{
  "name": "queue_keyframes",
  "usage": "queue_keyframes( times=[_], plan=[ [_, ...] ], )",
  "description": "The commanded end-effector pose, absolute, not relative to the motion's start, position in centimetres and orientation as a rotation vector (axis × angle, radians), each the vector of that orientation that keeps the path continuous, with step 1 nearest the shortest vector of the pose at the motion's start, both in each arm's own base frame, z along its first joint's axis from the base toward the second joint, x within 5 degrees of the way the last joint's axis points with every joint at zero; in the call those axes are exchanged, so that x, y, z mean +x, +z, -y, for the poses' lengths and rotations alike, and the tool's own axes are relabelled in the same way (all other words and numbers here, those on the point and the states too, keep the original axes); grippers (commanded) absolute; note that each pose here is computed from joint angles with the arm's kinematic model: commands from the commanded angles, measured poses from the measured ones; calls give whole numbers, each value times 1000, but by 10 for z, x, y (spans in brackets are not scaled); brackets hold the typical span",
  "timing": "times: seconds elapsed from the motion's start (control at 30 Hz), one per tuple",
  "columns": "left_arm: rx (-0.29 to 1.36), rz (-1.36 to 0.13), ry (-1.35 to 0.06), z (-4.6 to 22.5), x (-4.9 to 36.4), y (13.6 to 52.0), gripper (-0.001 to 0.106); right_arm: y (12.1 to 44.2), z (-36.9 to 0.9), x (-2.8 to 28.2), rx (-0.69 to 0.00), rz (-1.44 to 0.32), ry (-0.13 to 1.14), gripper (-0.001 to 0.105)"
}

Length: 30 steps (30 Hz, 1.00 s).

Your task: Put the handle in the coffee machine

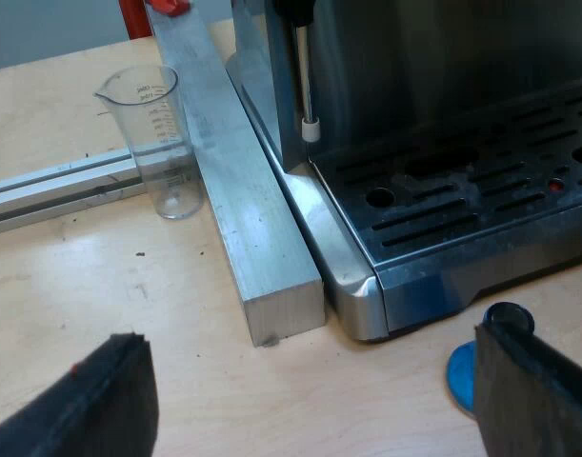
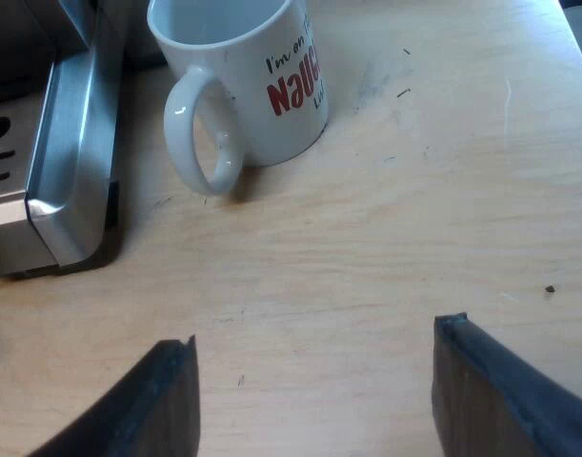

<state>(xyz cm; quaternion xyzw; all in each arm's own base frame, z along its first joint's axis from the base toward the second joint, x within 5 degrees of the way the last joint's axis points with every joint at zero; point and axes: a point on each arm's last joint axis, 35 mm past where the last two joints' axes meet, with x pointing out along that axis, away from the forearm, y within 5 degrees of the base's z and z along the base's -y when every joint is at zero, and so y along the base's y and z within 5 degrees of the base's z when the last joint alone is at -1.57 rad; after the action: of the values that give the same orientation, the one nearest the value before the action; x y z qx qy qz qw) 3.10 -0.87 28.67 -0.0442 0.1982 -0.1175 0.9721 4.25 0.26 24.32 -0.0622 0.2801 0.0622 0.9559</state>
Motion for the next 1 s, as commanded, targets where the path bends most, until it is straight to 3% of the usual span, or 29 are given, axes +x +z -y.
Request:
queue_keyframes(
  times=[0.03,0.23,0.33,0.47,0.73,1.0],
  plan=[
    [-97,-401,-240,9,33,288,70,245,-2,43,-129,-562,125,55],
    [-97,-400,-236,9,33,288,70,245,-2,43,-98,-564,116,55],
    [-80,-404,-311,11,32,288,69,246,-3,43,-30,-570,98,55],
    [-58,-403,-443,15,31,289,69,253,-3,38,3,-570,91,55],
    [-88,-508,-633,24,44,287,69,283,-4,27,-5,-632,109,55],
    [-98,-575,-789,32,61,299,69,319,-7,44,-60,-710,245,55]
  ],
)
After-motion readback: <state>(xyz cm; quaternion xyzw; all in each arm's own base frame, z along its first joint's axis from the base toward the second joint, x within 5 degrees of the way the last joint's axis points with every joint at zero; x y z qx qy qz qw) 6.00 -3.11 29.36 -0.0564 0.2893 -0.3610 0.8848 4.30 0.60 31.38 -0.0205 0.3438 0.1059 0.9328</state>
